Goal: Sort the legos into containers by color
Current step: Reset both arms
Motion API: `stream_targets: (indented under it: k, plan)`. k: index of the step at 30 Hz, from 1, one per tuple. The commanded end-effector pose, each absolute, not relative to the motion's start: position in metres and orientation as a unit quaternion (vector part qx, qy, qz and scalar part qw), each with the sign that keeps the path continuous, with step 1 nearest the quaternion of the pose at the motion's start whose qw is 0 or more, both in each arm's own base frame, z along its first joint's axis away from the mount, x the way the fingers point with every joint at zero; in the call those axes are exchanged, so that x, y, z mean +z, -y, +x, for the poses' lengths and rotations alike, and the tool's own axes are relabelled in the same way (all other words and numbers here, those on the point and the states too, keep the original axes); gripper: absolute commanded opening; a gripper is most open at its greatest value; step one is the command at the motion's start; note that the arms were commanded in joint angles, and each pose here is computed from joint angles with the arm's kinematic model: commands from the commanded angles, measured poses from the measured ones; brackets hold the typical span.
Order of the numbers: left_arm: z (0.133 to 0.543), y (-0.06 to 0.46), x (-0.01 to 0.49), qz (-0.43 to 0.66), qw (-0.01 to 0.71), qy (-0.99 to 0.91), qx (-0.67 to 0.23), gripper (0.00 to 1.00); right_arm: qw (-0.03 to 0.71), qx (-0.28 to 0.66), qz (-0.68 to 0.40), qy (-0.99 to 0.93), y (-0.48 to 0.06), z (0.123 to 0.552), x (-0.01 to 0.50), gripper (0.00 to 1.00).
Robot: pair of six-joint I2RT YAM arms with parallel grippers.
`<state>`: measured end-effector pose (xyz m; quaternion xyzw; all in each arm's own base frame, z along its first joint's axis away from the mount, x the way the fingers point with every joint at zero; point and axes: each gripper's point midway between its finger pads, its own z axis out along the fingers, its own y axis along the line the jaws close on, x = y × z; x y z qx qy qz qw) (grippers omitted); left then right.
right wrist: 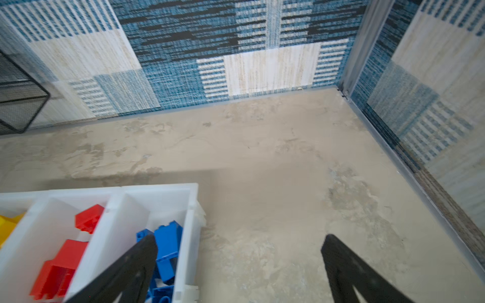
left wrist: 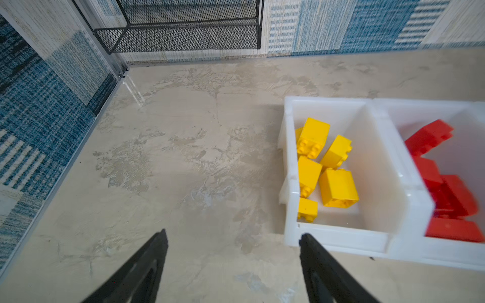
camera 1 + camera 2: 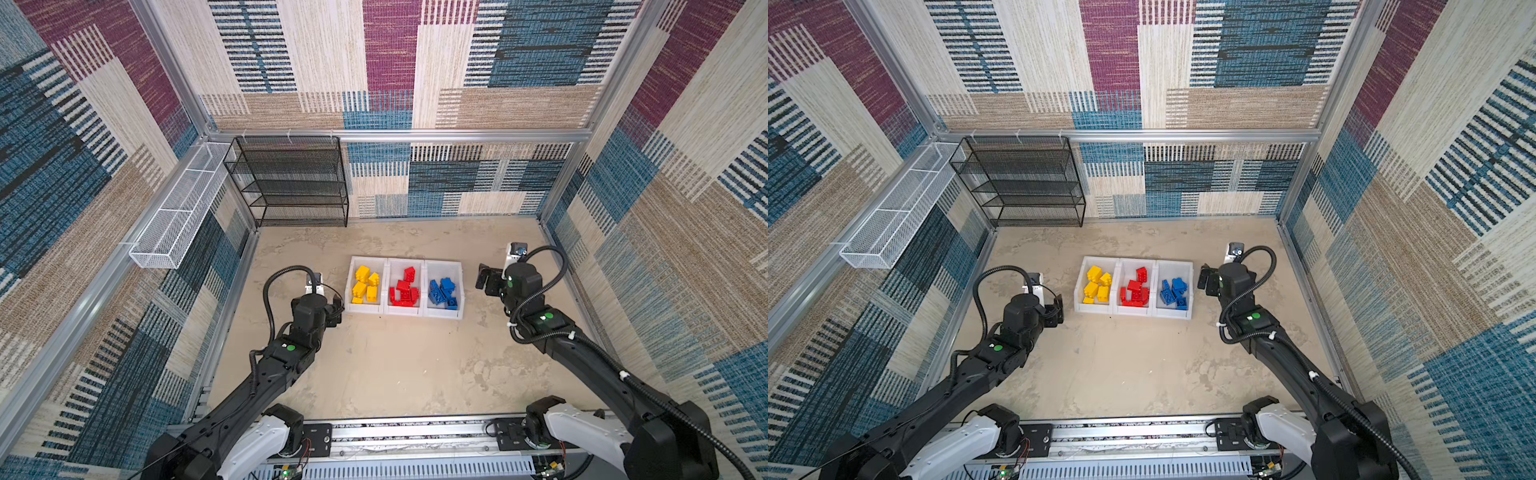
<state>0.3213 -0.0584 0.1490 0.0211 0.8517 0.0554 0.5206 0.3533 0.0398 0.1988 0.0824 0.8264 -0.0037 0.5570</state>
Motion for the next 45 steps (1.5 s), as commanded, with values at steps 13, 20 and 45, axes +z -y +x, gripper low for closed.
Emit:
stream_targets:
  k: [13,20,45]
  plan:
    - [0.355,0.026,0.129,0.021,0.583,-0.808,0.083,0.83,0.655,-0.047,0.106,-0.747,0.021,0.351,0.151,1.00]
    - [0.387,0.015,0.116,0.045,0.570,-0.819,0.055,0.82,0.687,-0.053,0.112,-0.716,0.034,0.368,0.160,0.99]
    - [0.405,-0.007,0.092,0.004,0.553,-0.833,-0.006,0.99,0.697,-0.015,0.045,-0.716,0.012,0.371,0.146,1.00]
